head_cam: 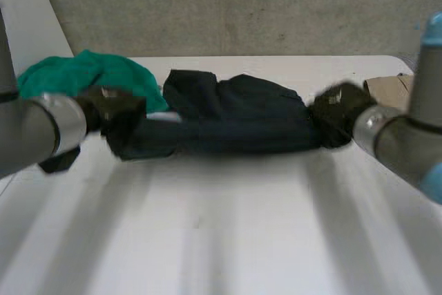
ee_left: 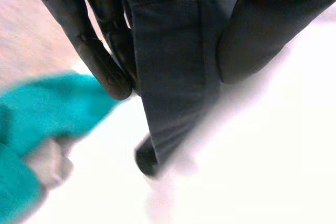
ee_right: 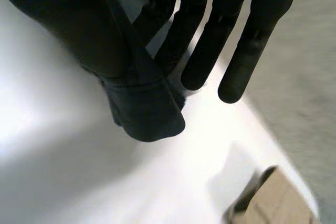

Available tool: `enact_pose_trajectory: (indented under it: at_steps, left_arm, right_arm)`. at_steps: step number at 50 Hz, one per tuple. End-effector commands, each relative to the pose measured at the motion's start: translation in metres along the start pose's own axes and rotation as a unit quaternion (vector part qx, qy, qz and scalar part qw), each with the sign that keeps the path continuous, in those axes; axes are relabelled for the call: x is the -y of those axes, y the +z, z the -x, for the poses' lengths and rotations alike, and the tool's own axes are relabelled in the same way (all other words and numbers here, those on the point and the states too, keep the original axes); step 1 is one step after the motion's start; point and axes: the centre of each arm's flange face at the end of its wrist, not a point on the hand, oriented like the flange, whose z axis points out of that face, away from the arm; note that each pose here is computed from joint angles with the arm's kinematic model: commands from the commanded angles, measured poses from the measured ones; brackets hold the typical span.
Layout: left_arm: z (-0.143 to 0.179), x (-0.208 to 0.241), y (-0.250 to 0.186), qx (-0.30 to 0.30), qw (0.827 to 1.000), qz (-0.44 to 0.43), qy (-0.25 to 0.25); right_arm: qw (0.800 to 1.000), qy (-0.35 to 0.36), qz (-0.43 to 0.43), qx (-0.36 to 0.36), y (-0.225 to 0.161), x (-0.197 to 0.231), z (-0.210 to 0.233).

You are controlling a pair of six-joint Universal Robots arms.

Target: Fold the laundry.

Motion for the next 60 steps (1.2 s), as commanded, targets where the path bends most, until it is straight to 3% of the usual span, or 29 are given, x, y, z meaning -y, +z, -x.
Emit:
enact_pose_trajectory:
  at_steps: [1, 5, 13, 19, 24, 28, 29, 32, 33, 35, 37, 38, 40, 45, 48, 52, 56, 60]
  left_arm:
    - [-0.043, -0.05, -0.021, -0.147, 0.976, 0.132, 0.095]
    - [-0.055, -0.063, -0.011, -0.167, 0.967, 0.142, 0.128]
    - [-0.027, -0.043, 0.042, -0.047, 0.981, 0.106, 0.153]
    - [-0.006, 0.002, 0.083, 0.018, 0.989, -0.001, 0.145]
    - [0.01, 0.041, 0.11, 0.07, 0.982, -0.107, 0.139]
    - [0.037, 0.1, 0.101, 0.139, 0.952, -0.248, 0.117]
    - [0.05, 0.128, 0.086, 0.169, 0.929, -0.314, 0.098]
    - [0.067, 0.163, 0.059, 0.202, 0.888, -0.407, 0.063]
    - [0.077, 0.181, 0.039, 0.219, 0.859, -0.461, 0.039]
    - [0.083, 0.195, 0.022, 0.226, 0.832, -0.506, 0.02]
    - [0.088, 0.205, 0.006, 0.228, 0.808, -0.543, -0.003]
    - [0.088, 0.205, 0.004, 0.223, 0.807, -0.546, -0.011]
    - [0.087, 0.201, 0.006, 0.214, 0.815, -0.538, -0.019]
    - [0.073, 0.169, 0.036, 0.17, 0.865, -0.472, -0.022]
    - [0.067, 0.15, 0.05, 0.16, 0.884, -0.439, -0.025]
    - [0.048, 0.102, 0.082, 0.132, 0.923, -0.359, -0.033]
    - [0.028, 0.054, 0.108, 0.109, 0.952, -0.284, -0.028]
    - [0.01, 0.005, 0.129, 0.09, 0.975, -0.205, -0.01]
  right_arm:
    - [0.978, -0.091, 0.105, 0.155, -0.036, -0.023, 0.03]
    - [0.981, -0.097, 0.097, 0.14, -0.02, -0.026, 0.033]
    - [0.988, -0.082, 0.09, 0.098, 0.011, -0.023, 0.034]
    - [0.998, -0.046, 0.032, -0.005, 0.046, -0.002, 0.014]
    - [0.992, -0.023, -0.069, -0.107, 0.078, 0.028, -0.01]
    - [0.95, 0.002, -0.201, -0.237, 0.079, 0.08, -0.056]
    - [0.923, 0.015, -0.258, -0.285, 0.071, 0.103, -0.074]
    - [0.87, 0.033, -0.349, -0.348, 0.047, 0.137, -0.102]
    - [0.834, 0.041, -0.4, -0.378, 0.031, 0.153, -0.117]
    - [0.802, 0.044, -0.445, -0.396, 0.016, 0.168, -0.125]
    - [0.786, 0.039, -0.473, -0.397, 0.007, 0.178, -0.127]
    - [0.788, 0.036, -0.474, -0.391, 0.007, 0.178, -0.125]
    - [0.795, 0.031, -0.474, -0.378, 0.008, 0.18, -0.12]
    - [0.836, 0.033, -0.433, -0.335, 0.029, 0.163, -0.103]
    - [0.853, 0.043, -0.414, -0.314, 0.038, 0.151, -0.095]
    - [0.898, 0.067, -0.352, -0.254, 0.068, 0.111, -0.066]
    - [0.938, 0.079, -0.274, -0.194, 0.097, 0.058, -0.028]
    - [0.966, 0.079, -0.201, -0.14, 0.115, 0.009, 0.013]
